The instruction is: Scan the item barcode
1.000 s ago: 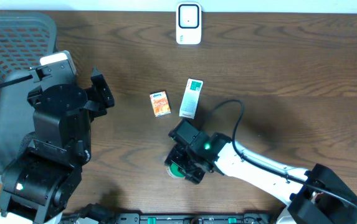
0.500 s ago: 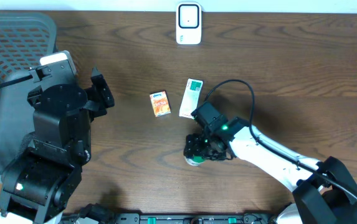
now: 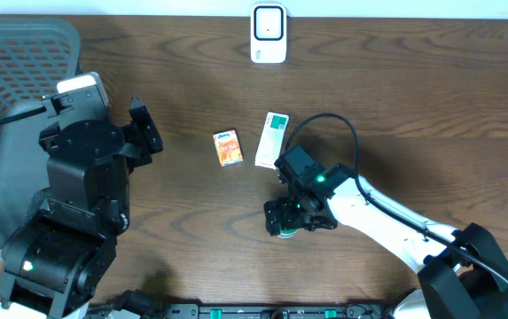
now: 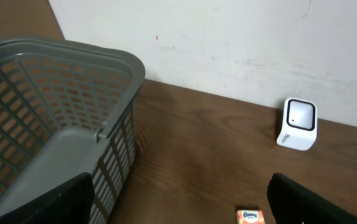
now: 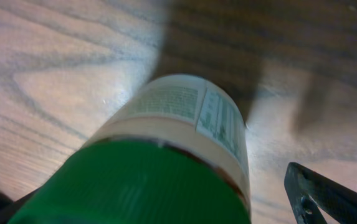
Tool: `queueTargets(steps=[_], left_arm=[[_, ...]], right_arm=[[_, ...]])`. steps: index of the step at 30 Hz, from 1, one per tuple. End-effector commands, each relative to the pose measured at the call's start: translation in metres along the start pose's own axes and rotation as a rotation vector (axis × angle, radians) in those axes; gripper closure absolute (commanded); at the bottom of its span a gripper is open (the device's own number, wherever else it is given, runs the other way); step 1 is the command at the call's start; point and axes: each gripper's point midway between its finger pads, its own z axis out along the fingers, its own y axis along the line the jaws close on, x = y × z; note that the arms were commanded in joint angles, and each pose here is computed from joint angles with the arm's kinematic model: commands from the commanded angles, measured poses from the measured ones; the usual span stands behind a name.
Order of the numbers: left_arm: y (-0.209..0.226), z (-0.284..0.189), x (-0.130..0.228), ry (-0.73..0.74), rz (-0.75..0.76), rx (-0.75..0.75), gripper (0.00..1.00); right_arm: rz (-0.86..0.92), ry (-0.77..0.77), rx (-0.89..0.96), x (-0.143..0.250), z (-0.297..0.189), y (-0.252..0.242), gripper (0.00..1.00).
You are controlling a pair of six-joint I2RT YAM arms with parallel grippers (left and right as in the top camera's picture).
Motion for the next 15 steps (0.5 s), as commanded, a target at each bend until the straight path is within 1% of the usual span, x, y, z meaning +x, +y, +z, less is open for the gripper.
queueTargets(steps=[1,12,15], left_arm=[[0.003,0.001,0.002,0.002,-0.002,-0.013,0.11],[0.003,0.001,0.002,0.002,-0.002,-0.013,0.11],[0.003,0.001,0.002,0.002,-0.002,-0.013,0.11]], right_arm=[[-0.022,-0.017,0.003,-0.011,-0.013,0.006,0.01],[-0.007,0.041,0.01,-0.007,-0.061,0.022,0.01],[0.036,0.065,0.023,-0.002,-0.07,0.022,0.01]])
